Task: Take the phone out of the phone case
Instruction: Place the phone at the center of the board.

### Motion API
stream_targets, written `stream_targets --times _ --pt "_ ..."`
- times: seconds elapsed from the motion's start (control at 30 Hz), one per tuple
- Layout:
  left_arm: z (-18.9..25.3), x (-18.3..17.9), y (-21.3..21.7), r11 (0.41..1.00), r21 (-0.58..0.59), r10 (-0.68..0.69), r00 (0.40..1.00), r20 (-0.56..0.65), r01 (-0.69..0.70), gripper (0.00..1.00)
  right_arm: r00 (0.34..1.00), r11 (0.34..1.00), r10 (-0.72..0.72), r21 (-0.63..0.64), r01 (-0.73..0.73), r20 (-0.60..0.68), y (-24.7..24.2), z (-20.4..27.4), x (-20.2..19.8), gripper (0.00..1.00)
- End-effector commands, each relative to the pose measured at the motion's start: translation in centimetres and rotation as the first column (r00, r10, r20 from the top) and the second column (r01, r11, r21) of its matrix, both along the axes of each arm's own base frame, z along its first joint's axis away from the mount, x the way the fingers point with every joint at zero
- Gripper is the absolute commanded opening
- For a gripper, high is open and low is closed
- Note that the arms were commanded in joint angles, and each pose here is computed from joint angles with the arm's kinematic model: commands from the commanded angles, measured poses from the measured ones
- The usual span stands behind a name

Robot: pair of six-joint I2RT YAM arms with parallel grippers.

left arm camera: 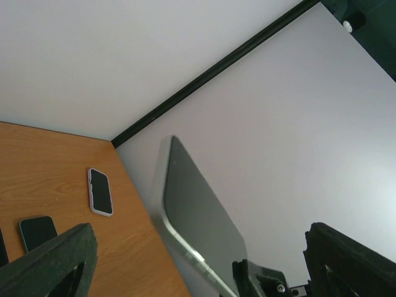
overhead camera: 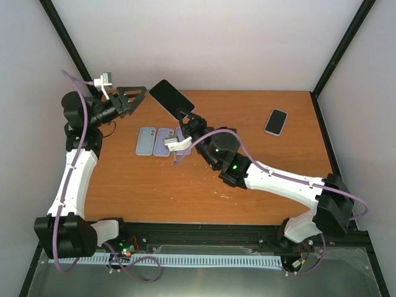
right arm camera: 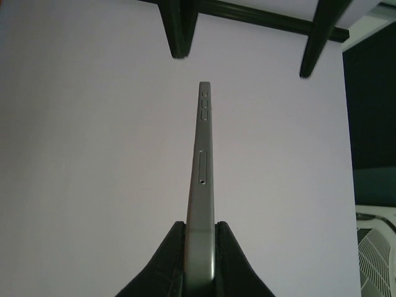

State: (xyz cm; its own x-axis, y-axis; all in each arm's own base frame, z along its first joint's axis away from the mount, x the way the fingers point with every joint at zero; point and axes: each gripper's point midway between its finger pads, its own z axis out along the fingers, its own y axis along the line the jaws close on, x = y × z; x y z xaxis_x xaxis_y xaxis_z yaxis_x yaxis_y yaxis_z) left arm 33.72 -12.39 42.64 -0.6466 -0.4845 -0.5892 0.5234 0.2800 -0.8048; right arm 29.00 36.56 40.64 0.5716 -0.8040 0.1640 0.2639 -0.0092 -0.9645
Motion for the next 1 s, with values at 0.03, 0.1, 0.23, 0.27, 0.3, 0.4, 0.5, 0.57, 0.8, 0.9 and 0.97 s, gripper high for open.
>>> stream_targets --times 0.03,0.1,0.23,0.27,0.3,0.4,0.5,0.57,0.8,0.9,0.97 --pt "0.9 -1.1 -0.7 0.999 -0.023 -0.032 0.999 0.024 0.033 0.88 0.992 0.994 0.011 0.106 -0.025 0.128 0.6 4.7 -1.5 0.03" --pt "0.6 -1.1 -0.8 0.999 -0.034 -0.036 0.999 0.008 0.037 0.84 0.991 0.994 0.014 0.106 -0.028 0.132 1.0 4.6 -1.6 0.03" --pt "0.3 -1.0 -0.8 0.998 -0.044 -0.04 0.999 -0.013 0.039 0.8 0.991 0.994 0.019 0.103 -0.033 0.133 1.4 4.4 -1.7 0.03" --pt "0.3 -1.0 -0.8 0.998 -0.048 -0.041 0.999 -0.016 0.041 0.78 0.991 0.994 0.019 0.102 -0.033 0.134 1.5 4.4 -1.7 0.03" --pt "0.2 -1.1 -0.8 0.998 -0.054 -0.044 0.999 -0.025 0.043 0.76 0.991 0.995 0.02 0.099 -0.034 0.135 1.5 4.3 -1.7 0.03" --pt "-0.2 -1.1 -1.0 0.996 -0.072 -0.054 0.998 -0.045 0.051 0.74 0.989 0.995 0.024 0.093 -0.038 0.143 1.7 4.1 -1.8 0.03" --pt "-0.7 -1.1 -1.3 0.993 -0.094 -0.07 0.995 -0.066 0.064 0.71 0.988 0.995 0.028 0.09 -0.042 0.151 1.9 4.0 -2.0 0.03" --pt "-1.0 -1.0 -1.5 0.992 -0.105 -0.079 0.994 -0.08 0.07 0.68 0.987 0.995 0.028 0.088 -0.042 0.16 2.1 4.0 -2.0 0.03" --pt "-0.8 -1.0 -1.5 0.989 -0.126 -0.087 0.993 -0.078 0.076 0.53 0.985 0.996 0.032 0.071 -0.044 0.171 2.6 3.4 -2.0 0.03" --pt "-0.7 -0.9 -1.6 0.989 -0.128 -0.089 0.993 -0.075 0.079 0.45 0.985 0.997 0.033 0.068 -0.045 0.169 3.0 3.0 -2.0 0.03" --pt "-0.7 -0.9 -1.6 0.989 -0.127 -0.089 0.993 -0.071 0.079 0.41 0.985 0.997 0.033 0.069 -0.045 0.167 3.2 2.9 -2.0 0.03"
